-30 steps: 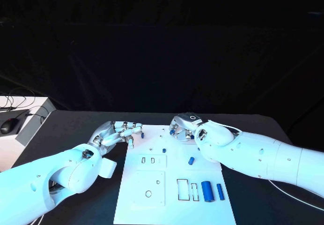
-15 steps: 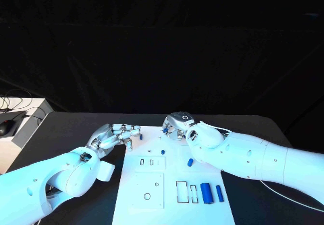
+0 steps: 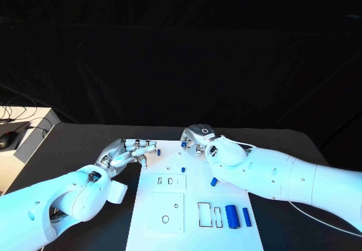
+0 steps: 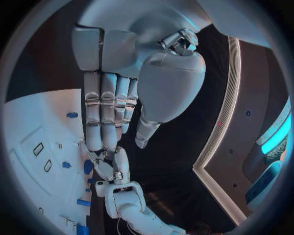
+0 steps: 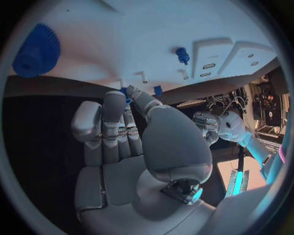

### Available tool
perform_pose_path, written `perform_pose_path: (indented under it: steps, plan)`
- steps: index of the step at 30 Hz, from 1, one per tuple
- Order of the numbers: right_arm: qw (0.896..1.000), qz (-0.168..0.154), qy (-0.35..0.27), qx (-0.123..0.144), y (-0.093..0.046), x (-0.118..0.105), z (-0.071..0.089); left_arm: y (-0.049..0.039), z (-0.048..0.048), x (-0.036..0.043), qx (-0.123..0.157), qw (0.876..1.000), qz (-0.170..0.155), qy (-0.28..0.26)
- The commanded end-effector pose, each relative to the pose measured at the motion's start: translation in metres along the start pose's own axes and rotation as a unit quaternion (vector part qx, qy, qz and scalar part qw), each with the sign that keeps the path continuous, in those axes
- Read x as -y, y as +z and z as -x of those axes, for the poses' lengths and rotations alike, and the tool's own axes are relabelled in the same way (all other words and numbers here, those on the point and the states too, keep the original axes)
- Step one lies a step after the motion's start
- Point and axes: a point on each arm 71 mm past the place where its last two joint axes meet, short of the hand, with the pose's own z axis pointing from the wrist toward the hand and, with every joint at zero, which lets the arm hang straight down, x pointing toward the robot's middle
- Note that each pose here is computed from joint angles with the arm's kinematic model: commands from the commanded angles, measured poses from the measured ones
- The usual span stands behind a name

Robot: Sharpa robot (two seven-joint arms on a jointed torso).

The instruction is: Assemble the parts on the task board

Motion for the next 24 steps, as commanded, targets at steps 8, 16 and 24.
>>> perform_pose_path:
  steps: [8,16,24]
  plan:
    - [1.000,-0.008,-0.012,0.011,0.0035,-0.0011,0.0000,0.0002,-0.0029,0.0013,-0.008,1.000,-0.003,-0.003]
    - [1.000,-0.009,-0.015,0.011,0.0040,-0.0005,-0.0008,-0.0001,-0.0024,0.0012,-0.007,1.000,-0.002,-0.003]
    - [1.000,-0.006,-0.017,0.004,0.0060,-0.0030,-0.0027,0.0005,-0.0028,0.0009,-0.008,1.000,-0.001,-0.003]
